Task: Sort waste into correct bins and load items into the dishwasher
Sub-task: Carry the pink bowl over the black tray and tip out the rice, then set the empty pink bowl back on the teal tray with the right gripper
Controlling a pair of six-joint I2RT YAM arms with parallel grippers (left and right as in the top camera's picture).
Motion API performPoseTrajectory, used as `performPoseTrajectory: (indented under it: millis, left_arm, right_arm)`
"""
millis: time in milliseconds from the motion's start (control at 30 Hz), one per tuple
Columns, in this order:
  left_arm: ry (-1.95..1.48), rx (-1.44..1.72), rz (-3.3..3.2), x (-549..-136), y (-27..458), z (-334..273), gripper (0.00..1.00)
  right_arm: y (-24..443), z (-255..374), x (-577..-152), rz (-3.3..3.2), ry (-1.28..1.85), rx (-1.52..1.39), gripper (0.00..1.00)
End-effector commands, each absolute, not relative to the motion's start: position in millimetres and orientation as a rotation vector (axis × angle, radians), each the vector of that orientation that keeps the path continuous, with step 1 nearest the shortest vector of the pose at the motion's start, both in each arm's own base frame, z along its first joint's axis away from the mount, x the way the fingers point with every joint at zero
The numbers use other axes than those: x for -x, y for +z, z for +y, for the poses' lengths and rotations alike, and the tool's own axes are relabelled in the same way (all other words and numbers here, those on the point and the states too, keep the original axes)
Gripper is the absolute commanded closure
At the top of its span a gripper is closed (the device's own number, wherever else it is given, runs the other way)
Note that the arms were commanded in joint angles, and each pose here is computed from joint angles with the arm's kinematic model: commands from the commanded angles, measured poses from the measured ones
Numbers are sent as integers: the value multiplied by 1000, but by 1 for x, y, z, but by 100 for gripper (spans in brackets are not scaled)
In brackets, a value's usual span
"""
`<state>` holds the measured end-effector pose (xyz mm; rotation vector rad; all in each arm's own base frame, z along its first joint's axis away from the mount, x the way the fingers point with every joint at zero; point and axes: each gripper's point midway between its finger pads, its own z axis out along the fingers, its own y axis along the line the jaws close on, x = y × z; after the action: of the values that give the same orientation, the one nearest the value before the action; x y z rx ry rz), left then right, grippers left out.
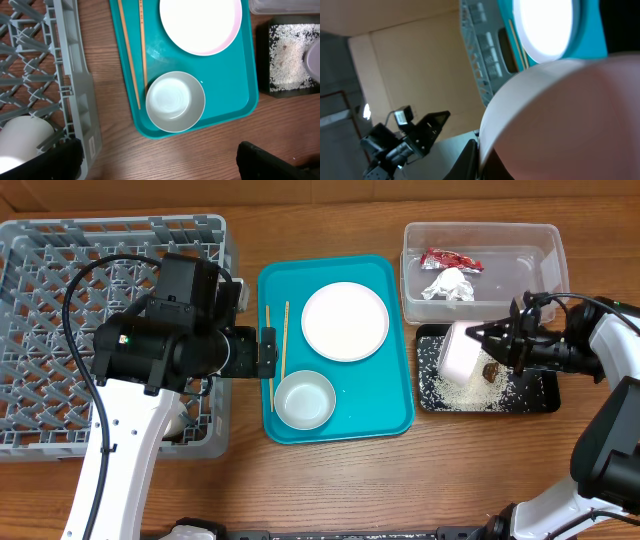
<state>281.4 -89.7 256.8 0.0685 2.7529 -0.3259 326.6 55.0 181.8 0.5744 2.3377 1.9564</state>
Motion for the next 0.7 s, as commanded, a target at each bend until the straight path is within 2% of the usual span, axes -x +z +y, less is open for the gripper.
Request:
performPoseTrajectory:
  millis: [0, 200, 300, 500, 667]
  left_arm:
    - [-315, -93, 2720, -281, 265, -87, 0]
    - [-315, -93, 2720, -281, 265, -87, 0]
    - [-315, -93, 2719, -282, 265, -87, 0]
    - [-315, -92, 2719, -282, 265, -87, 0]
    - [-316, -93, 2715, -282, 266, -87, 0]
  right_arm:
    - [197, 60, -322, 2423, 1790, -304, 96]
    - [209, 93, -306, 2556, 1643, -26, 96]
    - [190, 118, -295, 2734, 1508, 87, 96]
    - [135, 158, -290, 3066, 871, 226, 96]
    - [117, 192, -294, 3022, 425, 386, 96]
